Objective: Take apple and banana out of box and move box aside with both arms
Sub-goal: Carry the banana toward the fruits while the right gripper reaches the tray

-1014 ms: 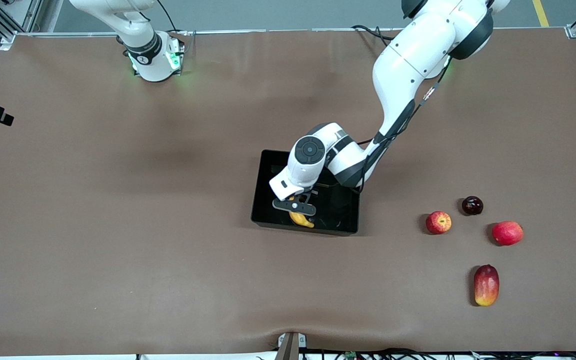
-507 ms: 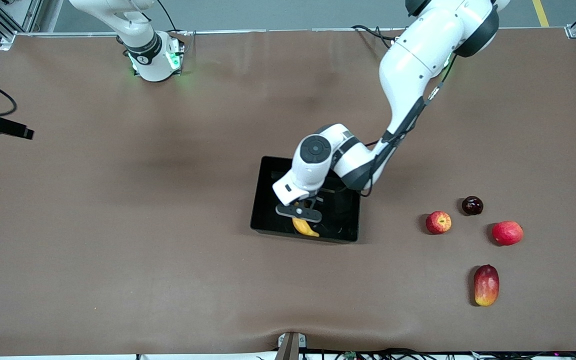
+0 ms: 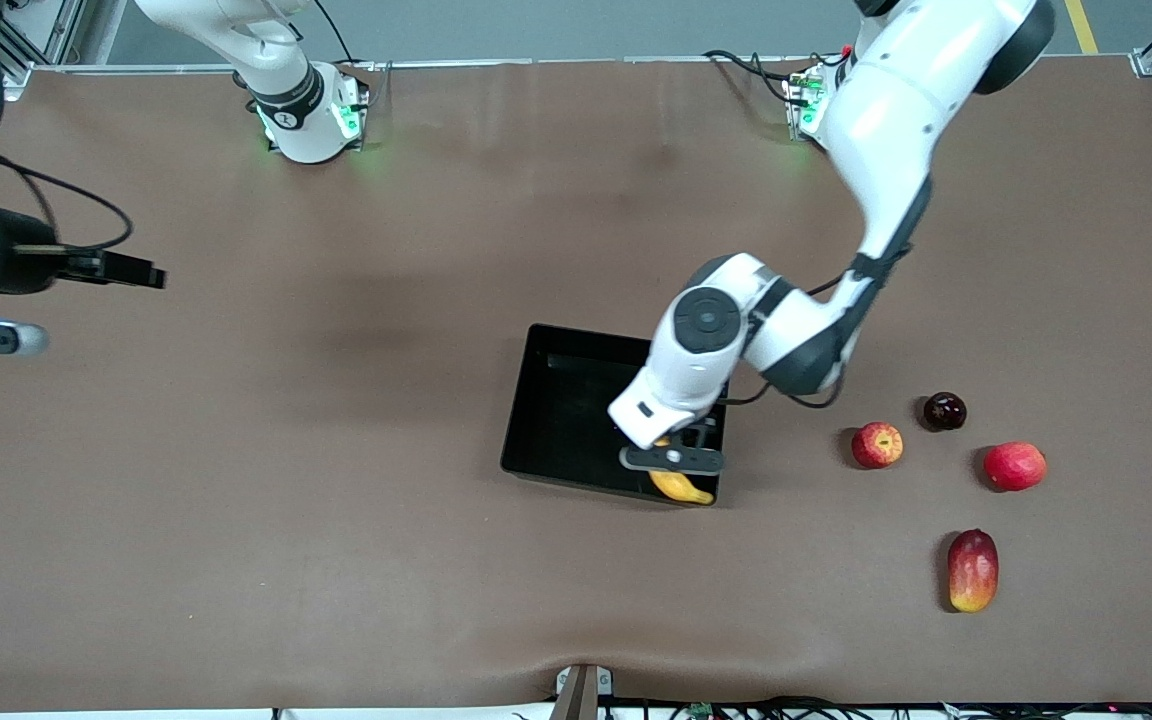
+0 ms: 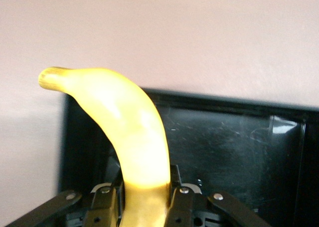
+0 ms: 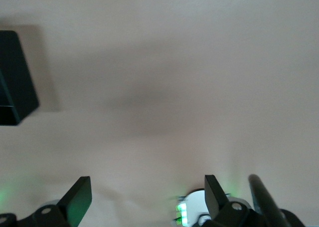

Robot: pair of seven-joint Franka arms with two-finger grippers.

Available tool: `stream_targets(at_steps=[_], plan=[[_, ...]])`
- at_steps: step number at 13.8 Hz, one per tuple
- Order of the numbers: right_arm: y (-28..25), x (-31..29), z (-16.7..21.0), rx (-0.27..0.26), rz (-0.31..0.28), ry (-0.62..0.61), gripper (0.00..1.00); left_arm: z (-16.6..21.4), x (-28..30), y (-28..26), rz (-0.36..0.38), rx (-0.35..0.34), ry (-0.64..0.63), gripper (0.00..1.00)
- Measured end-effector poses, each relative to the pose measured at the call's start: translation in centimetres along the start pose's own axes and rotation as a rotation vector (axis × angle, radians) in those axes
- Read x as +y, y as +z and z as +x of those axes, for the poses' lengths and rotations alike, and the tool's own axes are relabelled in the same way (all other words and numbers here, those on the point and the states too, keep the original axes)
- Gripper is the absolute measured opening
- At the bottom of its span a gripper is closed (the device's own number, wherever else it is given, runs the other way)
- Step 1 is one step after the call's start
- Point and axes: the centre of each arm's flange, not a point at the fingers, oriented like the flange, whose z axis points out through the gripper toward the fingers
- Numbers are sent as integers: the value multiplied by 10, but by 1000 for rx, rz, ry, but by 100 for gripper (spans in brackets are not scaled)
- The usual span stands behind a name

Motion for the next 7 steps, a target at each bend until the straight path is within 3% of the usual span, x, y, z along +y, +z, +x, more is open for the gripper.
stream_targets(at_steps=[3,7], plan=[[34,-98,-8,33,-29,47,100,19,-42,-35,13,-13,52,36],[98,-193,-2,79,-63,46,100,50,-144,-44,41,-61,223,36]])
